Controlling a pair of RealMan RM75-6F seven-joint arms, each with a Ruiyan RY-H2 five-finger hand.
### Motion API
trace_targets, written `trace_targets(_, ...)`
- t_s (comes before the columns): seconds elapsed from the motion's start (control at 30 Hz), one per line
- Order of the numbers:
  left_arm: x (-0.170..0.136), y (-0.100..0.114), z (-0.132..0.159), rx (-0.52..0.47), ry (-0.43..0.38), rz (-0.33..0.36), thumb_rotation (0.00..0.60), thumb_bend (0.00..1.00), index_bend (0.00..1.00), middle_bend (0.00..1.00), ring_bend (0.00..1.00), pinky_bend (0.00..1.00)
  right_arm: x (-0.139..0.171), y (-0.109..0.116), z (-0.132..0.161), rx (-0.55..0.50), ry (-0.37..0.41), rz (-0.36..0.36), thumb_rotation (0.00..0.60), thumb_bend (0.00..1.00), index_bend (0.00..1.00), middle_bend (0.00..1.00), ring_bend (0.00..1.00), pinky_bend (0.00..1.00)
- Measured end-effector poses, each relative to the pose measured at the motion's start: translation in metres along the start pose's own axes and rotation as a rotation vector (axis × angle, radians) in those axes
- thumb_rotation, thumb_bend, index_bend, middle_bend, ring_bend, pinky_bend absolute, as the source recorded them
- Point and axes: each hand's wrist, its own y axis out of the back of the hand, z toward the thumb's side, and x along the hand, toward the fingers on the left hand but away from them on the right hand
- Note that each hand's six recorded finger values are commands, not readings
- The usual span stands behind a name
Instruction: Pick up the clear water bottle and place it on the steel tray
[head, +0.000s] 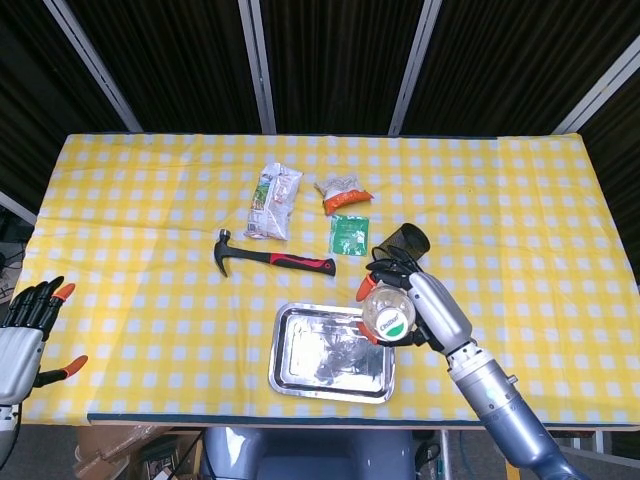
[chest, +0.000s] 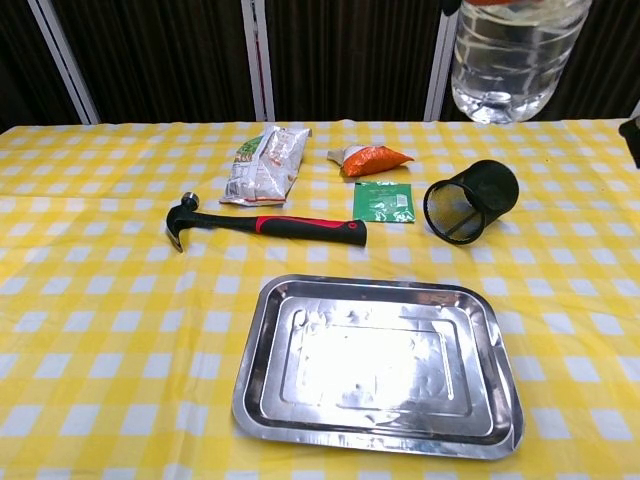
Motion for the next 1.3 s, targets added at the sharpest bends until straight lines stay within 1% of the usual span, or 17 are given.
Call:
trace_targets(0.1, 0.000, 0.001, -0.001, -0.003, 0.004, 0.004, 0.600, 0.16, 0.05, 0.00, 0.00, 0.00, 0.007, -0.003, -0.014, -0.035, -0.061, 0.030, 0.600, 0.73, 0.78, 0.64, 0.24, 0.00)
trace_targets(0.17, 0.000, 0.000, -0.001, 0.000, 0.004, 0.001, 0.600, 0.16, 0.05, 0.00, 0.00, 0.00, 0.013, -0.011, -0.027, -0.076, -0.107, 0.047, 0.600, 0.74, 0.78, 0.64, 0.24, 0.00)
trace_targets(0.23, -0.001, 0.000, 0.000, 0.003, 0.002, -0.002, 0.600, 0.16, 0.05, 0.00, 0.00, 0.00, 0.020, -0.024, -0.039, -0.149, -0.151, 0.063, 0.600, 0.76, 0.79, 0.65, 0.25, 0.00)
trace_targets(0.33, -0.001, -0.001, 0.001, 0.005, -0.002, -0.004, 0.600, 0.16, 0.05, 0.00, 0.00, 0.00, 0.026, -0.047, -0.053, -0.256, -0.199, 0.088, 0.600, 0.82, 0.82, 0.68, 0.27, 0.00)
trace_targets(0.4, -0.001, -0.001, 0.001, 0.003, 0.000, -0.004, 0.600, 0.16, 0.05, 0.00, 0.00, 0.00, 0.027, -0.060, -0.066, -0.298, -0.226, 0.097, 0.600, 0.91, 0.86, 0.71, 0.29, 0.00)
trace_targets(0.47, -0.001, 0.000, 0.000, 0.001, 0.005, -0.001, 0.600, 0.16, 0.05, 0.00, 0.00, 0.00, 0.027, -0.069, -0.083, -0.311, -0.257, 0.096, 0.600, 0.98, 0.88, 0.74, 0.32, 0.00)
trace_targets(0.5, -0.001, 0.000, -0.001, -0.001, 0.007, 0.001, 0.600, 0.16, 0.05, 0.00, 0.00, 0.00, 0.028, -0.072, -0.090, -0.311, -0.270, 0.094, 0.600, 1.00, 0.89, 0.75, 0.33, 0.00)
trace_targets(0.57, 0.000, 0.001, -0.003, -0.003, 0.011, 0.002, 0.600, 0.16, 0.05, 0.00, 0.00, 0.00, 0.029, -0.078, -0.104, -0.314, -0.296, 0.084, 0.600, 1.00, 0.90, 0.76, 0.34, 0.00)
trace_targets(0.6, 0.000, 0.002, -0.003, -0.004, 0.012, 0.002, 0.600, 0.16, 0.05, 0.00, 0.00, 0.00, 0.029, -0.079, -0.106, -0.313, -0.299, 0.077, 0.600, 1.00, 0.90, 0.76, 0.34, 0.00)
trace_targets(0.67, -0.001, 0.002, -0.003, -0.005, 0.011, 0.003, 0.600, 0.16, 0.05, 0.00, 0.00, 0.00, 0.029, -0.076, -0.105, -0.307, -0.297, 0.066, 0.600, 1.00, 0.91, 0.76, 0.34, 0.00)
trace_targets(0.83, -0.001, 0.002, -0.003, -0.007, 0.009, 0.002, 0.600, 0.16, 0.05, 0.00, 0.00, 0.00, 0.030, -0.059, -0.084, -0.269, -0.271, 0.050, 0.600, 1.00, 0.94, 0.77, 0.36, 0.00)
trace_targets(0.97, -0.002, 0.003, -0.004, -0.011, 0.012, 0.005, 0.600, 0.16, 0.05, 0.00, 0.00, 0.00, 0.027, -0.035, -0.062, -0.226, -0.238, 0.020, 0.600, 1.00, 0.96, 0.78, 0.37, 0.00)
trace_targets(1.0, -0.002, 0.004, -0.004, -0.011, 0.013, 0.006, 0.600, 0.16, 0.05, 0.00, 0.00, 0.00, 0.025, -0.026, -0.058, -0.207, -0.226, 0.005, 0.600, 1.00, 0.96, 0.78, 0.37, 0.00)
trace_targets(1.1, -0.002, 0.005, -0.005, -0.015, 0.016, 0.008, 0.600, 0.16, 0.05, 0.00, 0.00, 0.00, 0.021, -0.008, -0.050, -0.176, -0.204, -0.017, 0.600, 1.00, 0.96, 0.78, 0.37, 0.00)
trace_targets(1.2, -0.002, 0.006, -0.006, -0.019, 0.020, 0.012, 0.600, 0.16, 0.05, 0.00, 0.00, 0.00, 0.019, 0.004, -0.045, -0.161, -0.197, -0.021, 0.600, 1.00, 0.96, 0.78, 0.37, 0.00)
trace_targets(1.3, -0.003, 0.007, -0.009, -0.023, 0.027, 0.014, 0.600, 0.16, 0.05, 0.00, 0.00, 0.00, 0.014, 0.022, -0.037, -0.131, -0.190, -0.030, 0.600, 1.00, 0.96, 0.78, 0.37, 0.00)
